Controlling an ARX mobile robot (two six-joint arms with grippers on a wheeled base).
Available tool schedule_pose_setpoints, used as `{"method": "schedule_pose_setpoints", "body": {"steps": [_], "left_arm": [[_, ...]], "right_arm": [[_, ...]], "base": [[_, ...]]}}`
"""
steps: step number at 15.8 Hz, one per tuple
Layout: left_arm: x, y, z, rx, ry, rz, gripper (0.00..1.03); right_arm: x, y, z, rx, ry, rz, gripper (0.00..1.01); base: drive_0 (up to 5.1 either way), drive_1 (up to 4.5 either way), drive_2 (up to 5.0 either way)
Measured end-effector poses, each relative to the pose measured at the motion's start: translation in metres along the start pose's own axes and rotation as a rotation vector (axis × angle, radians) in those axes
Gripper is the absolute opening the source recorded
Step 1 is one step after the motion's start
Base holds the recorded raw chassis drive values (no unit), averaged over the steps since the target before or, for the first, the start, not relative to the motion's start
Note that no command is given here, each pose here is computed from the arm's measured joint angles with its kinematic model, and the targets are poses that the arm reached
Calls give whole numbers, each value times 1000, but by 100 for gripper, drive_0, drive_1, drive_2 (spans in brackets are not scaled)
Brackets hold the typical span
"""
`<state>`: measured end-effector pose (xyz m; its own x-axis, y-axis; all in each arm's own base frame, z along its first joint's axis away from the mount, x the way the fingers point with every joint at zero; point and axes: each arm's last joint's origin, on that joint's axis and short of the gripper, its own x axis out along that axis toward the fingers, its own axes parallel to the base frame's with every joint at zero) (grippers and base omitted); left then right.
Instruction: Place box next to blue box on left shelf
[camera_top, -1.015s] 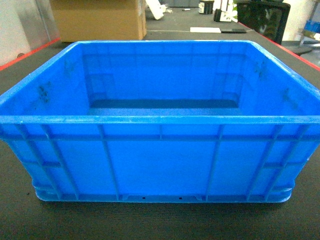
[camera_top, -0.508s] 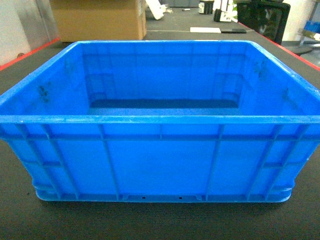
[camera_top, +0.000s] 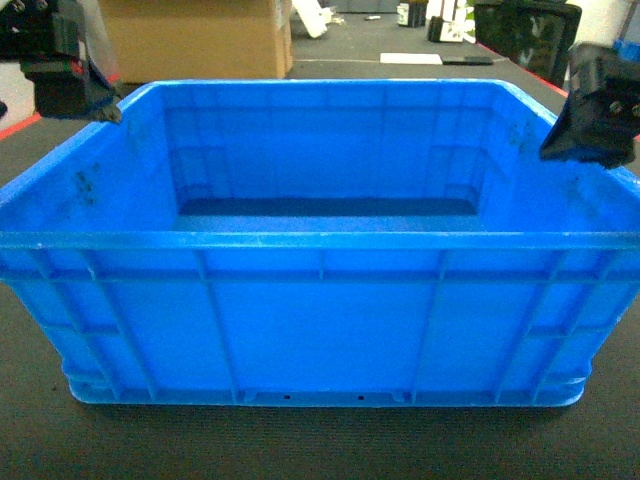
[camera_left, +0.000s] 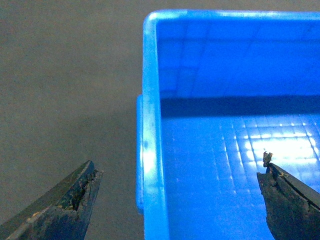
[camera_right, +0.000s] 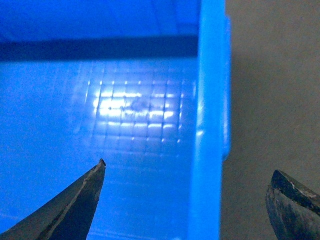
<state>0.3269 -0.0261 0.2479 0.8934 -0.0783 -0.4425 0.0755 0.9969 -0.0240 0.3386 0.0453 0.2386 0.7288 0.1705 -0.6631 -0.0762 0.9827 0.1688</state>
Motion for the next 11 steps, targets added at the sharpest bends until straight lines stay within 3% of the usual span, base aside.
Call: {"method": "schedule_pose_setpoints", "body": {"steps": [1,2,7,11], "left_arm": [[6,-1,-3,-27,81,-15,98],[8,-2,-4,-30,110,-19,98],[11,-6,-14,-20,251,-6,98],[13,-10,-17,-5,301,6,98]], "right_arm": [[8,1,0,20,59,-7,98],[9,1,0,28,74,-12,98],[18,-1,1,52,129,-57,98],[23,-2,-3,58,160,-84,98]], "base": [[0,0,0],[0,0,0],[0,0,0],[0,0,0]]}}
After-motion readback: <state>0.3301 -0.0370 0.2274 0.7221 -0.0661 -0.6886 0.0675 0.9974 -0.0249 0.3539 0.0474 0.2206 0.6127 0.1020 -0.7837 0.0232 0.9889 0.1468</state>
